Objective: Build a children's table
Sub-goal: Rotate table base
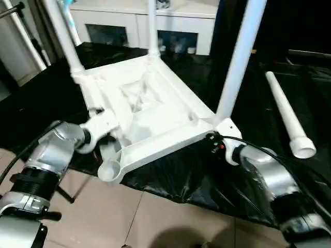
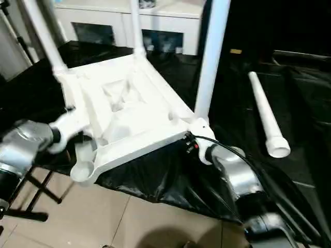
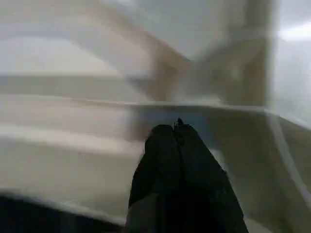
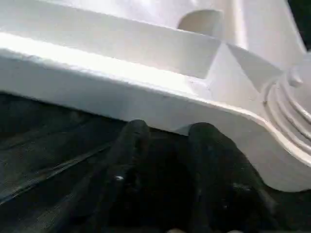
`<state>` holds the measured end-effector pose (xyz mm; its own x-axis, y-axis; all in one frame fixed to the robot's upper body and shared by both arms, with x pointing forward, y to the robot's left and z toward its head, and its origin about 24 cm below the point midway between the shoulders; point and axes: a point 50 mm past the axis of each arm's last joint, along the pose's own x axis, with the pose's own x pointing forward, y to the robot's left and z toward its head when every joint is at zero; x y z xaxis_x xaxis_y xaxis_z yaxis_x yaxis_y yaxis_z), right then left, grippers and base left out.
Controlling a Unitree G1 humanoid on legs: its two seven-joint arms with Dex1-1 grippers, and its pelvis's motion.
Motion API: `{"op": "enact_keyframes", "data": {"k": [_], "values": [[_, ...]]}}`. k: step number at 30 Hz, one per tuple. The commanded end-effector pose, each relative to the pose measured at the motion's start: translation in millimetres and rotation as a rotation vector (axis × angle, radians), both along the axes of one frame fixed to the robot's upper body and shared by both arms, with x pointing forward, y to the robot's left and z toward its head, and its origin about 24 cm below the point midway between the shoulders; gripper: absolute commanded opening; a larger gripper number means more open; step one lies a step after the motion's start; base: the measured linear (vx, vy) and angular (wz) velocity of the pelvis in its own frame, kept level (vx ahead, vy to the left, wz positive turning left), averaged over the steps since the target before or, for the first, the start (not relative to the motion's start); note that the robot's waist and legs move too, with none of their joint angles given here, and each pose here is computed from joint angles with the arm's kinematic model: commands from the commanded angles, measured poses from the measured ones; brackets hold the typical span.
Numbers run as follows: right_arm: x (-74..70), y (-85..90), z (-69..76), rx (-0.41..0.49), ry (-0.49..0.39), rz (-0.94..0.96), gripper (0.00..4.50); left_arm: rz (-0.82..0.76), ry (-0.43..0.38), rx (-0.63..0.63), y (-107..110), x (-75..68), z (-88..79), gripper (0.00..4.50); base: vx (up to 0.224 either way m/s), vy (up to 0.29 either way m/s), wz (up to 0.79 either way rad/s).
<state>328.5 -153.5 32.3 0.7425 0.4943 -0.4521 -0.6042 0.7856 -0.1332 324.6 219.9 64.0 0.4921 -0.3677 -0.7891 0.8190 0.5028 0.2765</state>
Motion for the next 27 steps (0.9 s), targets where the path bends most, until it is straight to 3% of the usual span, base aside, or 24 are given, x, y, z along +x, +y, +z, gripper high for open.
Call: {"op": "enact_keyframes", "data": {"k": [1, 6, 7, 10, 11, 16, 18, 19, 23, 26, 27], "values": [[8.2, 4.4, 8.0, 0.001, -0.047, -0.018, 1.25, -0.025, 0.034, 0.000, -2.3, -2.7, -1.9, 0.00, 0.000, 0.000, 0.00], [23.5, 5.4, 12.9, 0.018, -0.100, -0.141, 0.75, -0.180, 0.130, -0.061, -38.3, -12.0, -17.0, 0.00, 0.000, 0.000, 0.00], [26.1, 6.6, 15.2, 0.030, -0.112, -0.151, 0.75, -0.215, 0.117, -0.076, -52.9, -10.4, -20.6, 0.00, 0.000, 0.000, 0.00], [27.4, 7.8, 16.4, 0.033, -0.116, -0.152, 0.44, -0.229, 0.092, -0.097, -65.8, -5.9, -22.1, 0.00, 0.000, 0.000, 0.00], [27.7, 9.3, 16.6, 0.031, -0.118, -0.143, 0.37, -0.231, 0.042, -0.142, -85.8, 4.0, -21.2, 0.00, 0.000, 0.000, 0.00], [26.1, 9.5, 13.9, 0.025, -0.119, -0.143, 0.03, -0.217, -0.058, -0.178, -115.0, 22.6, -14.7, 0.00, 0.000, 0.000, 0.00], [24.8, 6.8, 12.6, 0.023, -0.127, -0.160, 0.03, -0.199, -0.138, -0.223, -132.3, 31.5, -7.6, 0.00, 0.000, 0.000, 0.00], [24.8, 6.8, 12.6, 0.023, -0.127, -0.160, 0.03, -0.199, -0.138, -0.223, -132.3, 31.5, -7.6, 0.00, 0.000, 0.000, 0.00], [21.0, -7.3, 19.4, 0.033, -0.166, -0.229, 0.03, -0.110, -0.316, -0.271, -140.8, 44.2, 6.7, 0.00, 0.000, 0.000, 0.00], [20.4, -12.7, 22.6, 0.032, -0.185, -0.262, 0.03, -0.069, -0.360, -0.311, -140.0, 47.1, 12.3, 0.00, 0.000, 0.000, 0.00], [18.0, -23.5, 28.5, 0.065, -0.212, -0.337, 0.03, 0.013, -0.401, -0.482, -138.4, 50.0, 25.7, 0.00, 0.000, 0.000, 0.00]]}}
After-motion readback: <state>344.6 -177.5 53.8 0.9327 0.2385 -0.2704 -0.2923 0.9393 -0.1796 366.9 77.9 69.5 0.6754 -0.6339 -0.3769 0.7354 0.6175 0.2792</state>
